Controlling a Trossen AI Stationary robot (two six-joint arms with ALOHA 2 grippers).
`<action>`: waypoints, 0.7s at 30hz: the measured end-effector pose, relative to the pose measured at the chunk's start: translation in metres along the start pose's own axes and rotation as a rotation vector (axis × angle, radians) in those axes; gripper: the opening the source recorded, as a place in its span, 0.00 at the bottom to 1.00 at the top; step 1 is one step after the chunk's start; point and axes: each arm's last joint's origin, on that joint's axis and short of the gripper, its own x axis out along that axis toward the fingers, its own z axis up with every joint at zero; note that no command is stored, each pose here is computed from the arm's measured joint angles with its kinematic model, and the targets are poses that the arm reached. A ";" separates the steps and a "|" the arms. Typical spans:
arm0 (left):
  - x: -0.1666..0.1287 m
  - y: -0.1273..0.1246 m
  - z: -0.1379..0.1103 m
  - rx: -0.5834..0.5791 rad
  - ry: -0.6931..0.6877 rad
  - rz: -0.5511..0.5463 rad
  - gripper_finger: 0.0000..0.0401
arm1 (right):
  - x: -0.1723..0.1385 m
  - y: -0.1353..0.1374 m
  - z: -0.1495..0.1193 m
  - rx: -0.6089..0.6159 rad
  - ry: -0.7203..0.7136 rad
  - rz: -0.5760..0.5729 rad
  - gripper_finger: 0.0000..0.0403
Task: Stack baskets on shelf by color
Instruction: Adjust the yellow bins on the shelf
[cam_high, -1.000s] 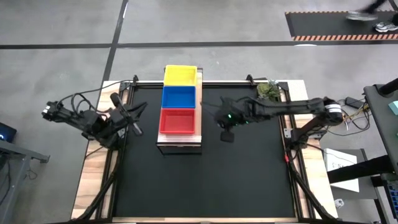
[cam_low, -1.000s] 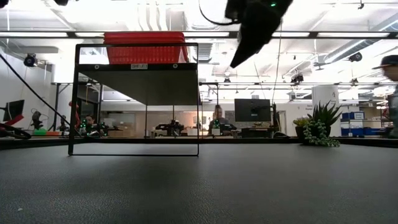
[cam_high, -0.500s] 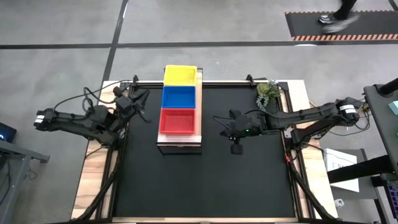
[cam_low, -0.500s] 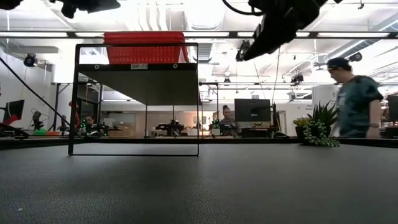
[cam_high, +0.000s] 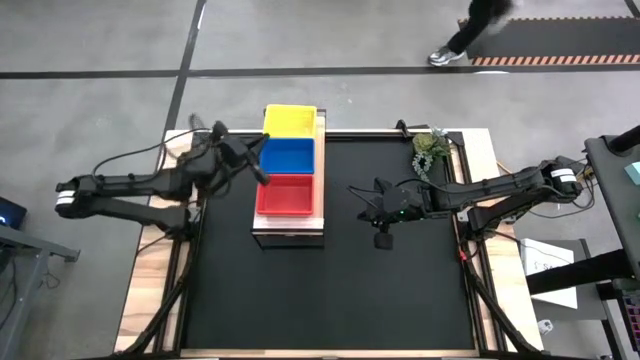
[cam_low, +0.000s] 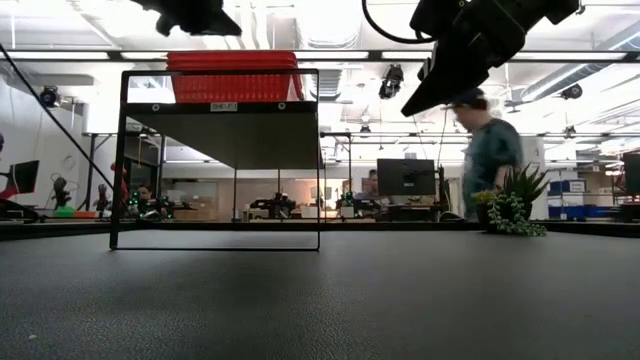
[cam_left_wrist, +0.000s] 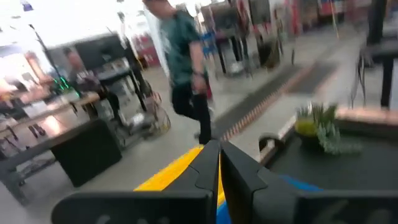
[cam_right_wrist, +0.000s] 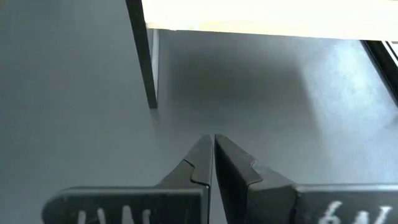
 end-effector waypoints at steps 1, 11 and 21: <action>0.005 0.001 0.003 0.014 0.034 -0.012 0.00 | 0.000 0.000 0.000 0.000 0.000 0.000 0.02; 0.040 0.035 0.020 0.146 0.400 0.032 0.00 | 0.001 0.000 -0.003 -0.004 0.012 0.001 0.02; 0.074 0.090 -0.010 0.101 0.685 -0.052 0.00 | 0.005 0.001 -0.013 0.004 0.045 0.001 0.02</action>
